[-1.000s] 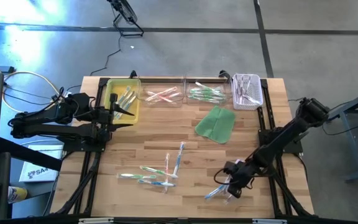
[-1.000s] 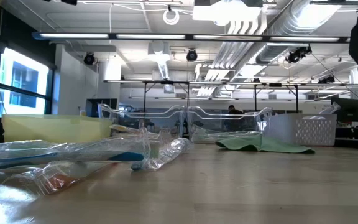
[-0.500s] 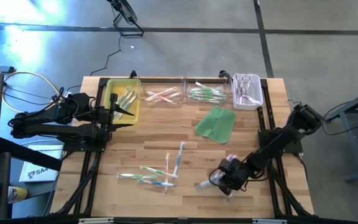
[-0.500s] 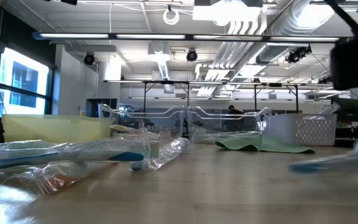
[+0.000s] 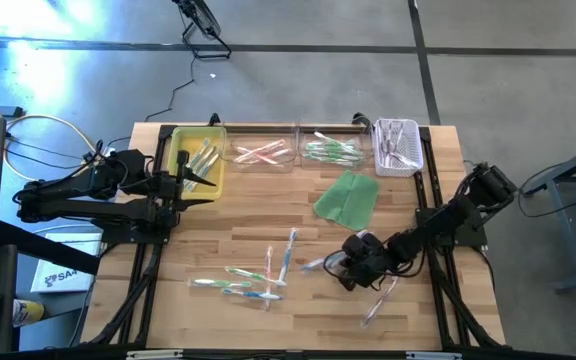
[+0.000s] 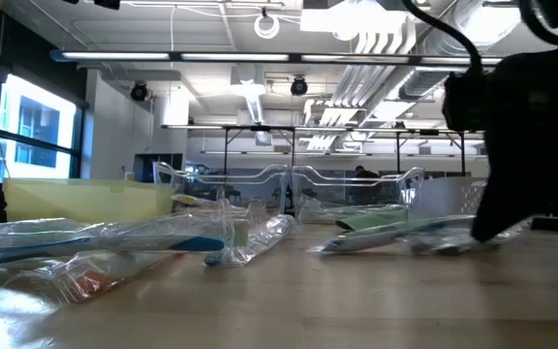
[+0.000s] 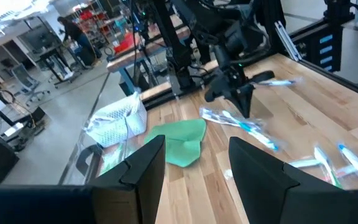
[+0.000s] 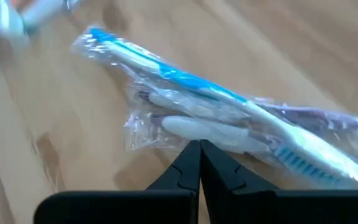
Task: Pick & Place Toothbrushes
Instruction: Move the blue and purple toothbrush into the centre of the table, then put the blue toothbrush into the yellow bin
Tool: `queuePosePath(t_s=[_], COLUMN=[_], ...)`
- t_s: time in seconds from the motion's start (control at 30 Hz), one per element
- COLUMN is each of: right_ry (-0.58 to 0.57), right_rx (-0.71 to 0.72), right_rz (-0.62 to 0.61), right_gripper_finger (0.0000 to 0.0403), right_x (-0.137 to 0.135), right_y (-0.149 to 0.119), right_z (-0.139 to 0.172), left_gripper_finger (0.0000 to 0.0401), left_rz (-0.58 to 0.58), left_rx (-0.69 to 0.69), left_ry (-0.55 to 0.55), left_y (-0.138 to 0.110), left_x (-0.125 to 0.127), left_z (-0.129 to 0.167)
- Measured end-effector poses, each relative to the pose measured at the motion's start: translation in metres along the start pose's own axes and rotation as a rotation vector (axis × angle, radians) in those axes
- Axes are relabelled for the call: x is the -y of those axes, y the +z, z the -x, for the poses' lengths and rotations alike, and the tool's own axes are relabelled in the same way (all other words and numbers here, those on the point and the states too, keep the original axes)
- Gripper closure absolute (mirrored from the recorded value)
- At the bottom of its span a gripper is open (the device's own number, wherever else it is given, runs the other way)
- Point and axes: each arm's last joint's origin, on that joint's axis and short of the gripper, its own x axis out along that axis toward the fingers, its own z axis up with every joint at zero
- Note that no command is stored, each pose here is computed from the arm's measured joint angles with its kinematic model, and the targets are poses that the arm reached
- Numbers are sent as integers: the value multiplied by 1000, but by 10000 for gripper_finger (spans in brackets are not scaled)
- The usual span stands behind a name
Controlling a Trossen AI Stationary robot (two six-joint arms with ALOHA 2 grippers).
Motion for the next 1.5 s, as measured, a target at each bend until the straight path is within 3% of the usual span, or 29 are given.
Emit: queuePosePath(t_s=[0.17,0.37,0.57,0.73,1.23,1.5], right_ry=[9,103,258,224,164,35], right_rx=[28,-76,47,108,83,-31], right_rz=[8,45,260,413,570,613], right_gripper_finger=[400,400,401,401,401,401], right_x=[2,-1,-30,-37,-32,-13], right_y=[14,21,48,64,69,70], right_z=[-4,0,32,48,36,27], left_gripper_finger=[230,230,230,230,230,230], left_rz=[2,2,-23,-24,-24,-24], left_rx=[-12,-15,-17,-17,-16,-27], left_ry=[-6,-8,-9,-9,-9,12], left_y=[-1,-2,-2,-2,-2,-2], left_x=[1,1,1,1,1,0], left_z=[0,0,0,0,0,0])
